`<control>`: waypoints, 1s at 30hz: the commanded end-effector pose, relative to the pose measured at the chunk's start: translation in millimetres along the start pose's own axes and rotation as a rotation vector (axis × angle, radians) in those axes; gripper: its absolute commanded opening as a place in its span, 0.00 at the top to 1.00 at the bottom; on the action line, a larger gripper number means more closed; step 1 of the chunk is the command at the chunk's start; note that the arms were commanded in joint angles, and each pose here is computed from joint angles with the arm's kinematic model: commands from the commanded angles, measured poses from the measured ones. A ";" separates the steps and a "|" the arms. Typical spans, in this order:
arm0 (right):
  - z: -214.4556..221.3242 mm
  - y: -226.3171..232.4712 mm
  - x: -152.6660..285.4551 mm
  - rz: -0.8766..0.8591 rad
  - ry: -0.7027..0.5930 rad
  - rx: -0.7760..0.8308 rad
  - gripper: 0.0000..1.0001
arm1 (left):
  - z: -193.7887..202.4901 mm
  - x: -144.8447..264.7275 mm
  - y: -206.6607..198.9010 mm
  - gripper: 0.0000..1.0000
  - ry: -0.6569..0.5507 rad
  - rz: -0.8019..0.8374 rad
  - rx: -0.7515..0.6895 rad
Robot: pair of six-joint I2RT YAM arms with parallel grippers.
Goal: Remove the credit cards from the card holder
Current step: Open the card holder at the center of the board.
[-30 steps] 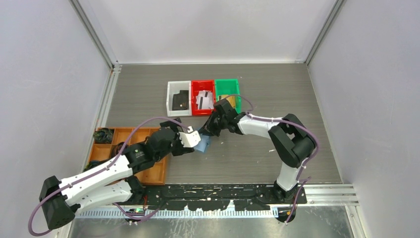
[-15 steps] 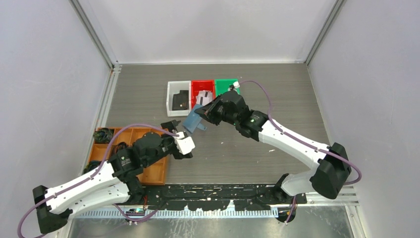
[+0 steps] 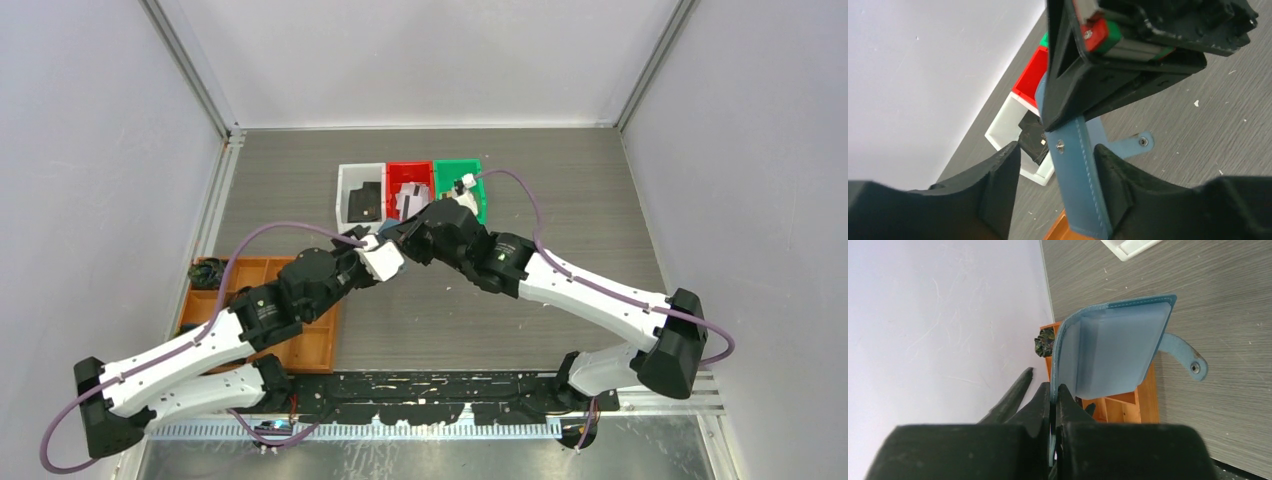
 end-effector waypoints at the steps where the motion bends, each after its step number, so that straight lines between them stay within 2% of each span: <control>1: -9.4 40.6 22.7 -0.127 -0.099 -0.048 0.99 | -5.8 -0.4 1.7 0.53 0.054 0.010 0.056; 5: -13.0 44.2 36.9 -0.151 -0.134 -0.032 0.99 | -6.0 2.6 4.9 0.84 0.072 -0.013 0.072; 6: -14.7 44.0 40.7 -0.157 -0.143 -0.024 0.98 | -6.7 3.9 6.4 0.93 0.077 -0.018 0.078; 7: -15.8 43.4 43.7 -0.168 -0.148 -0.013 0.90 | -8.7 5.6 8.6 0.99 0.077 -0.026 0.093; 10: -20.0 40.9 56.3 -0.221 -0.156 0.041 0.53 | -20.5 10.8 16.2 1.00 0.052 -0.024 0.142; 11: -22.1 38.0 61.0 -0.243 -0.161 0.078 0.44 | -25.1 12.8 17.4 1.00 0.035 -0.008 0.161; 14: -31.1 28.8 81.3 -0.330 -0.201 0.250 0.22 | -41.2 20.2 21.1 1.00 -0.008 0.054 0.241; 17: -40.6 9.8 102.9 -0.383 -0.235 0.447 0.09 | -63.0 27.2 24.7 1.00 -0.038 0.149 0.331; 22: -49.6 -31.5 136.9 -0.440 -0.215 0.669 0.01 | -102.8 38.0 38.4 1.00 -0.109 0.256 0.466; 26: -42.0 -44.2 156.4 -0.567 -0.121 0.690 0.00 | -132.6 42.5 55.7 1.00 -0.156 0.278 0.537; 30: -32.2 -37.1 163.2 -0.707 -0.048 0.674 0.01 | -153.2 47.1 58.8 1.00 -0.182 0.385 0.606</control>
Point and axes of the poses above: each gripper's point midway between its finger pads, its own x axis back along the fingers, its own y axis along the line the jaws close on, z = x × y, the point moved 9 cm from there along x, back along the fingers, and after that the axes turned 4 degrees about -x, right-handed, at the moved point
